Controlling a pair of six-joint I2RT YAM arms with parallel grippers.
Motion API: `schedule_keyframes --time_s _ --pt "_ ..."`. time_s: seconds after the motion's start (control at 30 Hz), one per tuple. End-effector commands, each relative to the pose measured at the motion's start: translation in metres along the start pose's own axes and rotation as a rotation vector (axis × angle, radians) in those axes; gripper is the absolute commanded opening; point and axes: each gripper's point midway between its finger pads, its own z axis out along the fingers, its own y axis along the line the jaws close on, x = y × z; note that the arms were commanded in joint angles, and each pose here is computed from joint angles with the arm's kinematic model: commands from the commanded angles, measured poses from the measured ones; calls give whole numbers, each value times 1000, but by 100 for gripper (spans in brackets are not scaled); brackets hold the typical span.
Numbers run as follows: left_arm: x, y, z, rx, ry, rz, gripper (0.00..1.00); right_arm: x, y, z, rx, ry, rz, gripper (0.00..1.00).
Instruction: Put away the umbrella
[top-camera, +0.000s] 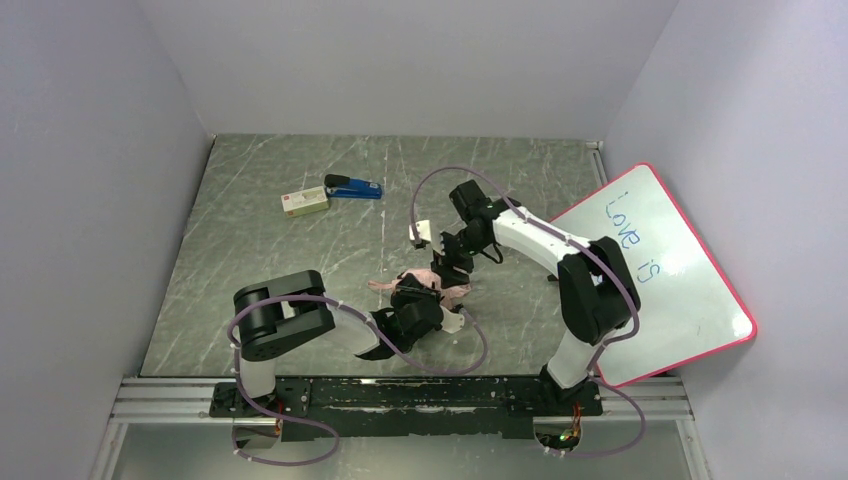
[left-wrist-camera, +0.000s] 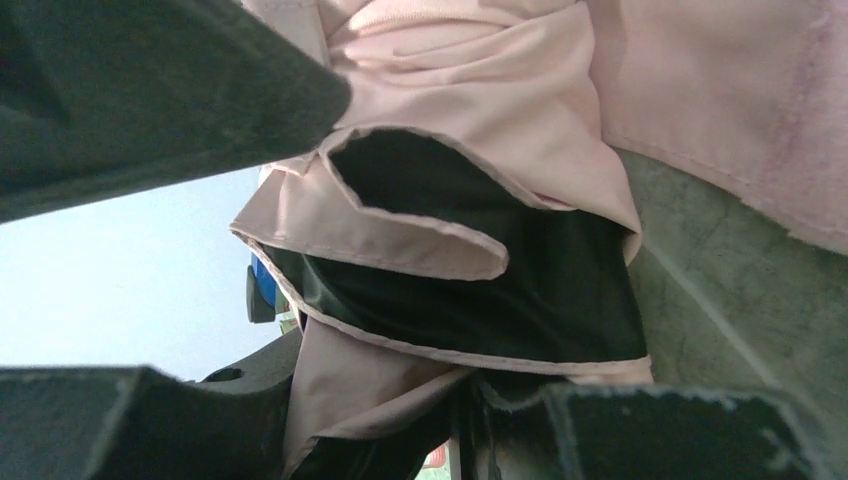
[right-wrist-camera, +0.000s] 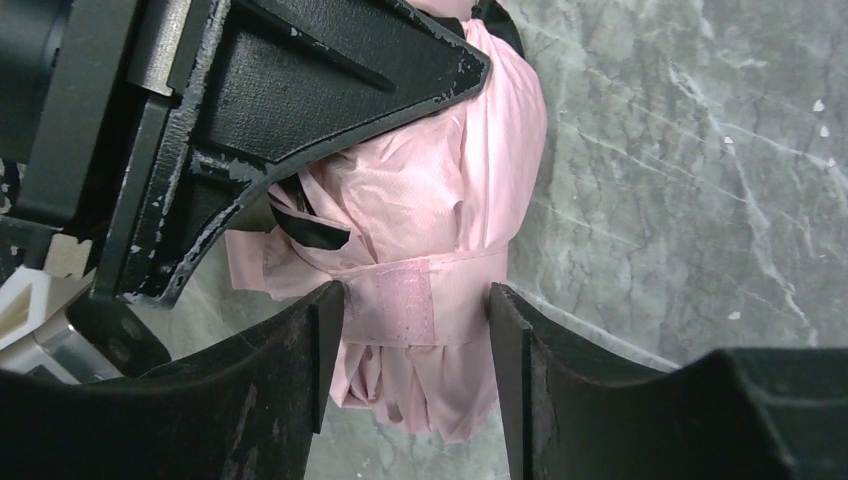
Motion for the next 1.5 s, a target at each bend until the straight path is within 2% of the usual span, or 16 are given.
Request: schedule_keyframes --time_s 0.0,0.2,0.47,0.63,0.8,1.0,1.13,1.2,1.47 --pt "62 -57 -7 190 149 199 5 16 8 12 -35 45 16 59" --pt "61 -56 -7 192 148 195 5 25 7 26 -45 60 26 57" --pt "61 -56 -8 191 146 190 5 41 14 37 -69 104 56 41" --pt "59 -53 -8 185 142 168 5 45 9 40 -16 108 70 22" --pt "56 -48 -9 173 136 140 5 43 8 42 35 76 94 8" --pt "41 -32 -14 167 99 65 39 48 12 45 66 79 82 3" --pt "24 -6 -24 158 42 -21 53 58 9 46 97 107 82 2" --pt "17 5 -29 159 20 -67 65 60 7 46 114 117 80 2" --pt "22 52 -58 140 -68 -221 68 66 -1 43 169 136 47 2"
